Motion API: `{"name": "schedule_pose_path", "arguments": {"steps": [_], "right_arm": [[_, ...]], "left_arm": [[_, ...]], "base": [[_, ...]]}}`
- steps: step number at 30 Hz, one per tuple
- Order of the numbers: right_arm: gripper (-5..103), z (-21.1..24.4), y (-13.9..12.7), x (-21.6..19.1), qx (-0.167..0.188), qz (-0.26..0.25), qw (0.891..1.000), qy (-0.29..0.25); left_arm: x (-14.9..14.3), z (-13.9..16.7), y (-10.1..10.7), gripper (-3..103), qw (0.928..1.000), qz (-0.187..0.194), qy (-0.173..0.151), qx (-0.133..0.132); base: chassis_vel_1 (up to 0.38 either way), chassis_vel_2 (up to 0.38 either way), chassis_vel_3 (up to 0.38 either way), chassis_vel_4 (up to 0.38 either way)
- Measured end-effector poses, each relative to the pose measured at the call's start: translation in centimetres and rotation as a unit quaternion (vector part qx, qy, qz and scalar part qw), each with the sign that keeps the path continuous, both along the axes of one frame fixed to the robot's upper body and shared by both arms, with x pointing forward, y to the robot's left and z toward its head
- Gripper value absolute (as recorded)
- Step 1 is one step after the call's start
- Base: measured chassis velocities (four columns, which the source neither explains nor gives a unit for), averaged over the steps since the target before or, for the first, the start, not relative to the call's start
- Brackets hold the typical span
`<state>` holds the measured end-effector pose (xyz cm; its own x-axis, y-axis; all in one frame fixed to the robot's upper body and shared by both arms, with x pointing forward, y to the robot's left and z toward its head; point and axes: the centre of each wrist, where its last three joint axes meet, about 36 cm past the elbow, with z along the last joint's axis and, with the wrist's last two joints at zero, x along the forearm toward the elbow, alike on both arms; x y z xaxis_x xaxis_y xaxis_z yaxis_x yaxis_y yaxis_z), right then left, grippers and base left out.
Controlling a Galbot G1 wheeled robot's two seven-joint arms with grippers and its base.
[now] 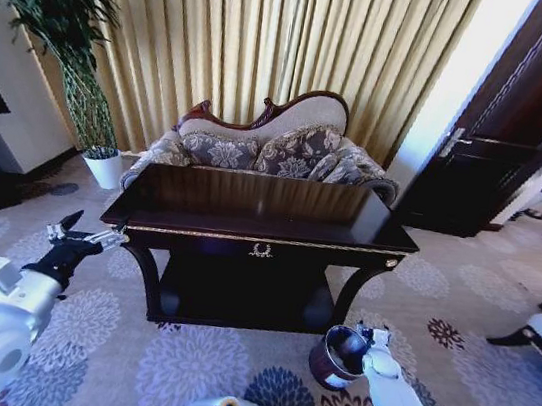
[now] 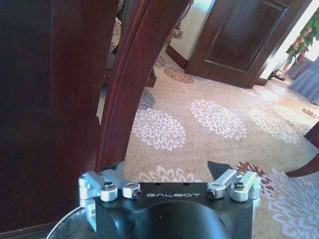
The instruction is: Move to the front of the table and place the trash on the table into the trash bin.
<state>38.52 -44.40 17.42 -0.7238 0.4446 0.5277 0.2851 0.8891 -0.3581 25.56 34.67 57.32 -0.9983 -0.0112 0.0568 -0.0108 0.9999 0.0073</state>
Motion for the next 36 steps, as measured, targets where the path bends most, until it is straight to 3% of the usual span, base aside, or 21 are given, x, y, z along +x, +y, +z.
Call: {"name": "schedule_pose_path", "arguments": {"steps": [3, 15, 18, 20, 21, 23, 24, 26, 27, 29, 36], "right_arm": [[99, 0.0, 0.1, -0.4, 0.004, -0.001, 1.0, 0.001], [100, 0.1, 0.9, -1.3, 0.02, -0.004, 1.0, 0.003], [100, 1.4, 1.6, -1.4, 0.036, 0.0, 0.999, -0.012], [100, 4.8, 2.9, -1.1, 0.075, 0.019, 0.996, -0.05], [100, 4.8, 2.9, -1.1, 0.075, 0.019, 0.996, -0.05], [100, 10.7, 5.4, -0.8, 0.116, 0.08, 0.983, -0.121], [100, 10.7, 5.4, -0.8, 0.116, 0.08, 0.983, -0.121], [100, 16.7, 8.0, -1.3, 0.141, 0.13, 0.965, -0.177], [100, 16.7, 8.0, -1.3, 0.141, 0.13, 0.965, -0.177], [100, 22.1, 10.3, -2.3, 0.154, 0.17, 0.95, -0.211], [100, 30.1, 13.9, -4.7, 0.155, 0.214, 0.929, -0.257]], "left_arm": [[-0.1, -0.1, 0.0, 100, 1.0, 0.001, 0.001, -0.001], [-0.2, 0.1, 0.0, 100, 1.0, 0.002, -0.001, 0.001], [-0.2, 0.1, 0.0, 100, 1.0, 0.002, -0.002, 0.0], [-0.3, 0.1, -0.1, 100, 1.0, 0.004, -0.003, -0.002], [-0.3, 0.1, -0.1, 100, 1.0, 0.004, -0.003, -0.002], [-0.4, 0.0, 0.0, 100, 0.9999, 0.009, -0.004, -0.006], [-0.4, 0.0, 0.0, 100, 0.9999, 0.009, -0.004, -0.006], [-0.5, 0.2, 0.3, 100, 0.9998, 0.016, -0.007, -0.005], [-0.5, 0.2, 0.3, 100, 0.9998, 0.016, -0.007, -0.005], [-0.8, 0.7, 0.2, 100, 0.9997, 0.018, -0.014, 0.0], [-1.1, 1.0, -0.2, 100, 0.9995, 0.023, -0.02, -0.002]], "base": [[0.0, 0.0, 0.0, 0.0], [0.0, 0.0, 0.0, 0.0], [0.0, 0.0, 0.0, 0.0], [0.0, 0.0, 0.0, 0.0], [0.0, 0.0, 0.0, 0.0], [0.0, 0.0, 0.0, 0.0], [0.0, 0.0, 0.0, 0.0], [0.0, 0.0, 0.0, 0.0], [0.0, 0.0, 0.0, 0.0], [0.0, 0.0, 0.0, 0.0], [0.0, 0.0, 0.0, 0.0]]}}
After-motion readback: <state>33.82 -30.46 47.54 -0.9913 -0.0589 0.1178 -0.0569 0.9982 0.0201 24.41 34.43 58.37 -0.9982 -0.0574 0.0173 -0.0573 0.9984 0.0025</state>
